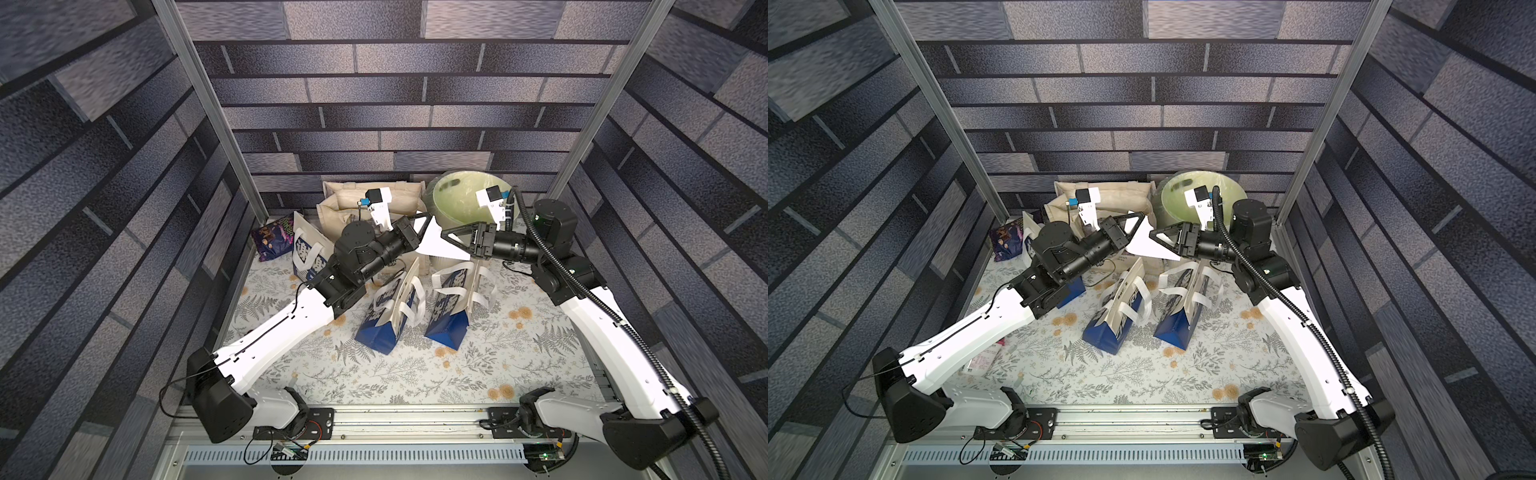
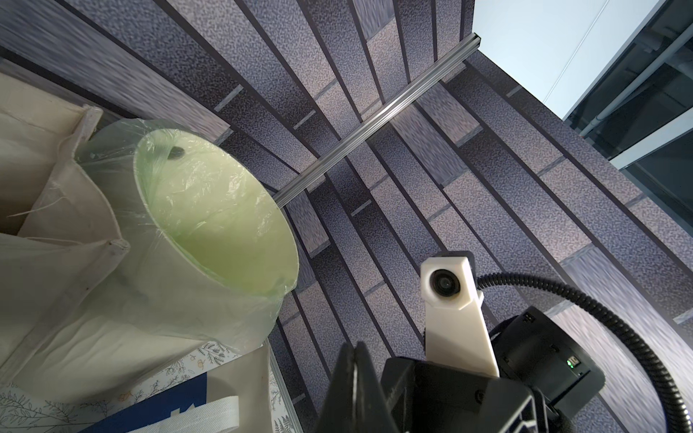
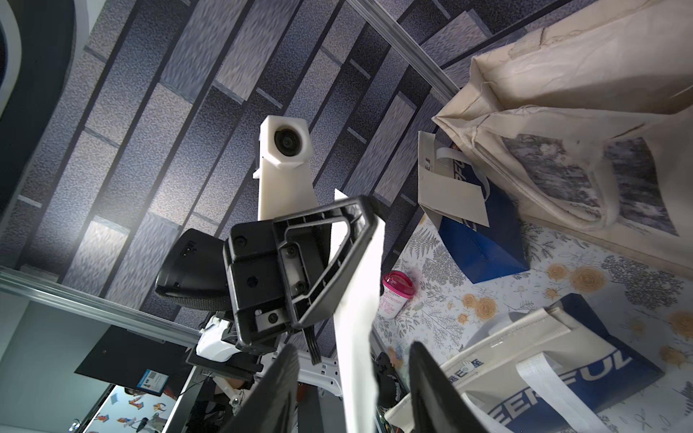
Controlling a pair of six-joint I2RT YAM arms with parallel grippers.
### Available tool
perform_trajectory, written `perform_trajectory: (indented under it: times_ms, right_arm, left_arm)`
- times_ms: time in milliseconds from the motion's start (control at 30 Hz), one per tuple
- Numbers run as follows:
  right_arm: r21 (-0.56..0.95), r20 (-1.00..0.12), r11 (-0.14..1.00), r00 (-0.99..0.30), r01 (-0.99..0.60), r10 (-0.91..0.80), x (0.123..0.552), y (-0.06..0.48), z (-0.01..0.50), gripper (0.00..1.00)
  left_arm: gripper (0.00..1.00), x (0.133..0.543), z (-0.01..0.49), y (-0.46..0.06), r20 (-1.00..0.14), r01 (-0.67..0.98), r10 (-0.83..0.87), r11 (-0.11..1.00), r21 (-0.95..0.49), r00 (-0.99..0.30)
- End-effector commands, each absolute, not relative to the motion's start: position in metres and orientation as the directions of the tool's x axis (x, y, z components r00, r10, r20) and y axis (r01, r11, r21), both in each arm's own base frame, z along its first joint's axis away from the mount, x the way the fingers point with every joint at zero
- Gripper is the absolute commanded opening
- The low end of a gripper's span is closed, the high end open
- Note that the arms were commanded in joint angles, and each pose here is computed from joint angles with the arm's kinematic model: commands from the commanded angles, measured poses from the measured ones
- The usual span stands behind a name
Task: Shred takeout receipts and throw away
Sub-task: Shred the takeout receipt.
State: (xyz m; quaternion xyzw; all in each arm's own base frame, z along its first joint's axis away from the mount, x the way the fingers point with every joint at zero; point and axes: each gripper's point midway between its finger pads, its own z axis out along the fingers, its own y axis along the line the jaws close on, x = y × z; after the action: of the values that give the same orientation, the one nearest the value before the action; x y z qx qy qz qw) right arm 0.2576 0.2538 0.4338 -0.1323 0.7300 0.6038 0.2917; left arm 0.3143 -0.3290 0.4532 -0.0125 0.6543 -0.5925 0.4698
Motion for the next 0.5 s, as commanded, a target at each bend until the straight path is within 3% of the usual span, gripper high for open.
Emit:
perform_trajectory:
  times_ms: [0, 200, 267, 467]
  right_arm:
    - [0.798, -0.598, 0.200, -0.786, -0.568, 0.157, 0.255, 0.258, 0.440, 0.36]
    - [0.797, -0.598, 0.225, -0.785, -0.561, 0.160, 0.259, 0.258, 0.436, 0.00]
    - [0.791, -0.603, 0.241, -0.782, -0.562, 0.156, 0.259, 0.257, 0.434, 0.00]
    - [0.690, -0.704, 0.281, -0.709, -0.667, 0.044, 0.246, 0.254, 0.436, 0.00]
  left_arm:
    - [0.00, 0.316, 0.456, -0.332, -0.591, 0.541, -0.593, 0.287, -0.790, -0.548]
    - [0.00, 0.316, 0.453, -0.331, -0.602, 0.539, -0.585, 0.307, -0.785, -0.544]
    - [0.02, 0.316, 0.452, -0.329, -0.610, 0.537, -0.581, 0.321, -0.780, -0.538]
    - [0.50, 0.313, 0.464, -0.315, -0.691, 0.590, -0.444, 0.364, -0.720, -0.570]
